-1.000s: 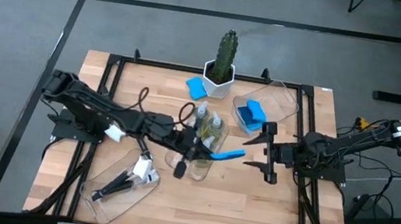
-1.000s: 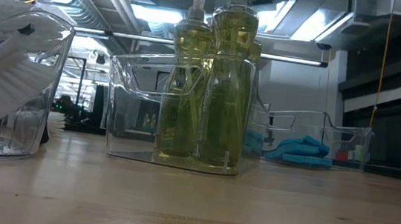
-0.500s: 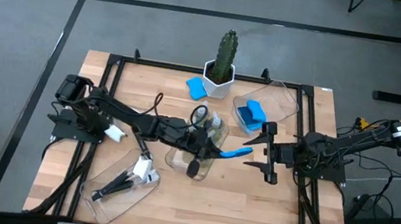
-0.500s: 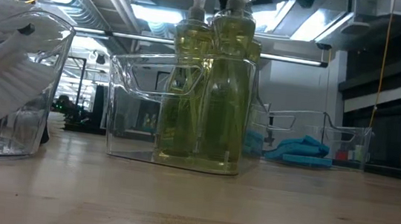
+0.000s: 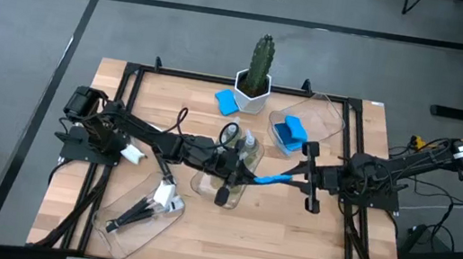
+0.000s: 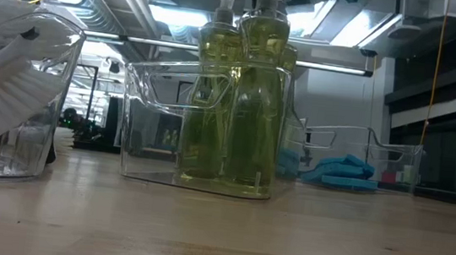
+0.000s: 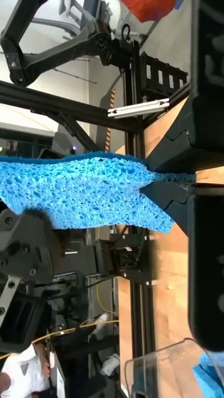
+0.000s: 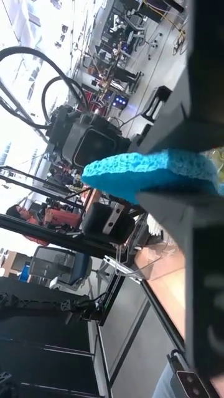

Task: Pick & Place Kitchen Sink Supplies
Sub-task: Put the blue sponge into the top transparent bin

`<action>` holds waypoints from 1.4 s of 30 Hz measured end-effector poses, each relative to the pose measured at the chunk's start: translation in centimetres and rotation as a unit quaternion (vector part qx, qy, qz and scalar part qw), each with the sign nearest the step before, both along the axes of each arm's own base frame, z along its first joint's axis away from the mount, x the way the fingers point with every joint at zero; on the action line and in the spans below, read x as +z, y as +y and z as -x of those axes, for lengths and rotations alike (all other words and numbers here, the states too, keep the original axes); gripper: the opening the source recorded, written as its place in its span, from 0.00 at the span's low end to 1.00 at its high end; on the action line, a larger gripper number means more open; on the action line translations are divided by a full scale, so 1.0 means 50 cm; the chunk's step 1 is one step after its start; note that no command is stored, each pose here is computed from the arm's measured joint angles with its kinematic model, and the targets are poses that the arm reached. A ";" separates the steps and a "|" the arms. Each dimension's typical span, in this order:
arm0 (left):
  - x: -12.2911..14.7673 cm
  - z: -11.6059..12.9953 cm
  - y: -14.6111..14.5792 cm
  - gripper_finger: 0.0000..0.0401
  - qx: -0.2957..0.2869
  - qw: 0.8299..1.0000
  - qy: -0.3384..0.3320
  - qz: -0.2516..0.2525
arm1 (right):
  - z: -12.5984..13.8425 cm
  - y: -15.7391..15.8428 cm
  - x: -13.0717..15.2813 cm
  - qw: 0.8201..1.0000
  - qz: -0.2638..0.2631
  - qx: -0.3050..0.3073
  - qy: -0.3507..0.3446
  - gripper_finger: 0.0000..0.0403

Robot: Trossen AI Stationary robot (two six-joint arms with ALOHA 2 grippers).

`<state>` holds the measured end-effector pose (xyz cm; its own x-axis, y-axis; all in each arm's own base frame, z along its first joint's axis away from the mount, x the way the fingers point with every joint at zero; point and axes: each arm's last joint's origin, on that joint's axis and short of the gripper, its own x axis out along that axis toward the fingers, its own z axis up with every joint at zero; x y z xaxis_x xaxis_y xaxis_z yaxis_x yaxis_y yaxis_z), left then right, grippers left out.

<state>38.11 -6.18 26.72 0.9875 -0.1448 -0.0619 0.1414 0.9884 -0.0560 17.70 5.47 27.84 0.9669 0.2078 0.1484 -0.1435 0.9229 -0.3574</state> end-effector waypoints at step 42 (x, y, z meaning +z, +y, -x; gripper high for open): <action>0.113 0.091 0.028 0.41 0.040 0.998 0.001 -0.046 | 0.003 -0.020 0.012 0.982 -0.041 -0.158 0.091 0.04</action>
<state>33.56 -4.80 32.40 0.9956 -0.0592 -0.0728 0.0619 0.9974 0.0362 17.53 4.46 28.41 0.9932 -0.1127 -0.0286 0.1006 0.9562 -0.2748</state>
